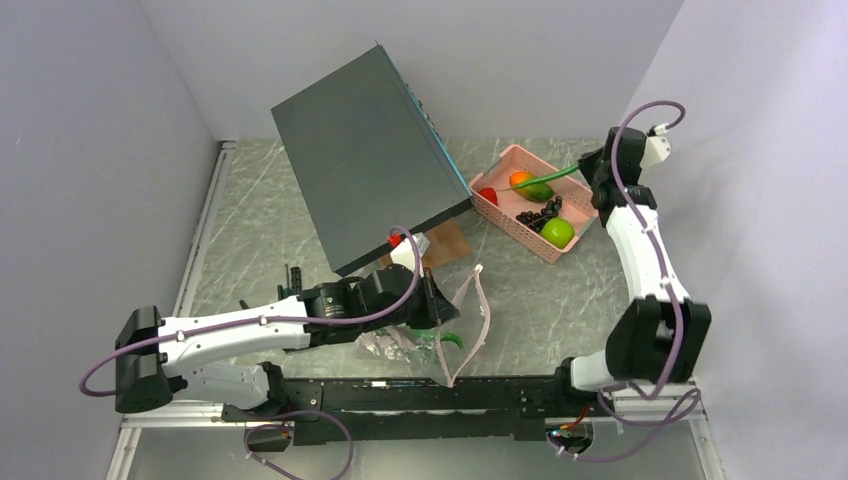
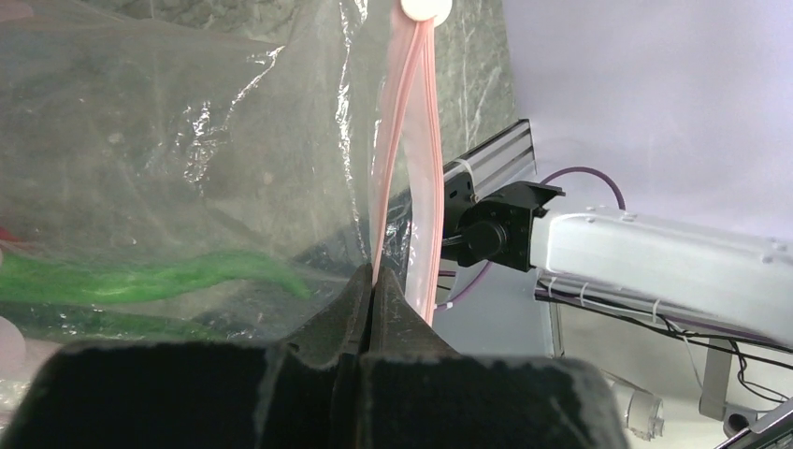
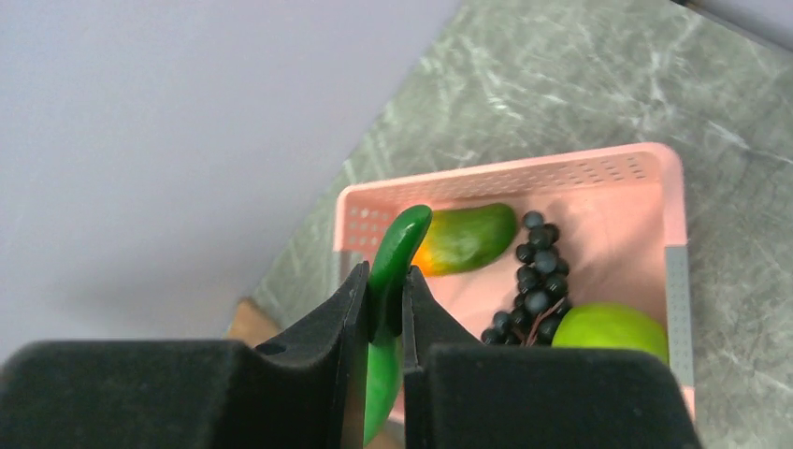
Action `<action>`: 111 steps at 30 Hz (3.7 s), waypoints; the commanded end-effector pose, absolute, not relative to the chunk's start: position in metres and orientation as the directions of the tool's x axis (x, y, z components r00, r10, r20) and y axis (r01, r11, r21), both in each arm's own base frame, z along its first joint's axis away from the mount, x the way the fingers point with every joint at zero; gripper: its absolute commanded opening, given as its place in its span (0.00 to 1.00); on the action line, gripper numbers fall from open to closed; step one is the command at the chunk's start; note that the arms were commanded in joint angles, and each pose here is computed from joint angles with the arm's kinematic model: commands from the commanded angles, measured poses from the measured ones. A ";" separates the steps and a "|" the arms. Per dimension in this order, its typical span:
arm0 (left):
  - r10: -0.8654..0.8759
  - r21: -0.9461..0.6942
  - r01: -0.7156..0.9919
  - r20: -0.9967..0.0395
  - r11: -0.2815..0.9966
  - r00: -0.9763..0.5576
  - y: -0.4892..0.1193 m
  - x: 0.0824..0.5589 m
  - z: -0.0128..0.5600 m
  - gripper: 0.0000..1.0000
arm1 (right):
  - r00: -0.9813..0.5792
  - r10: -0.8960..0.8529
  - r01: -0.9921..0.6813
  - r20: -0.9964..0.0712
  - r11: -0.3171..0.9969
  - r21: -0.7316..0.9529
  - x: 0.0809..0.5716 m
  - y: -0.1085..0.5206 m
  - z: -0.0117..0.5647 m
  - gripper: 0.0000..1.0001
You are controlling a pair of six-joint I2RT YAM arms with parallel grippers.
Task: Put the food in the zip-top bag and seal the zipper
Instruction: Pick up the fake vegetable from the bin, then place the fake vegetable in the zipper food storage bag, then pick up the fake fruit from the bin.
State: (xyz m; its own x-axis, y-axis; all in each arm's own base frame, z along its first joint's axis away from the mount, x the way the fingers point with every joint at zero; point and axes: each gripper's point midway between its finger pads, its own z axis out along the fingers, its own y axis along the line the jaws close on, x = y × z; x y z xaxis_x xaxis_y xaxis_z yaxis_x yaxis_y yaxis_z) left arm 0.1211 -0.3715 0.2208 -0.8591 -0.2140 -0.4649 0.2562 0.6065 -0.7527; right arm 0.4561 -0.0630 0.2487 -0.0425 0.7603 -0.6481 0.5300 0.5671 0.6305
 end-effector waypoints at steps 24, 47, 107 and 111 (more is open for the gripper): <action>-0.352 -0.855 0.175 -0.376 0.488 -0.857 -0.378 0.126 0.266 0.00 | -0.029 0.463 -0.112 -0.886 0.879 0.463 0.200 0.043 0.407 0.00; -0.289 -0.892 0.236 -0.360 0.385 -0.887 -0.416 0.118 0.300 0.00 | -0.063 0.430 -0.579 -0.900 0.719 0.384 0.178 0.119 0.382 0.12; -0.299 -0.794 0.117 -0.356 0.597 -0.885 -0.360 0.116 0.213 0.00 | -0.671 0.391 -0.033 -0.631 0.834 0.551 0.498 0.108 0.160 0.64; -0.292 -0.789 0.110 -0.348 0.604 -0.891 -0.362 0.116 0.209 0.00 | -0.690 0.361 -0.093 -0.628 0.815 0.572 0.513 0.119 0.142 0.65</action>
State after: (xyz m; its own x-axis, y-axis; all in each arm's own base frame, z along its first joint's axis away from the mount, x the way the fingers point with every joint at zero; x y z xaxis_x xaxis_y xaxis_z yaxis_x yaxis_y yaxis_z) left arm 0.1137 -0.3628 0.2098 -0.8958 -0.2757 -0.3485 0.1233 0.5993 -0.7910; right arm 0.4843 0.1005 0.1145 -0.7340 0.4194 -0.5341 0.0886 0.8389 0.5370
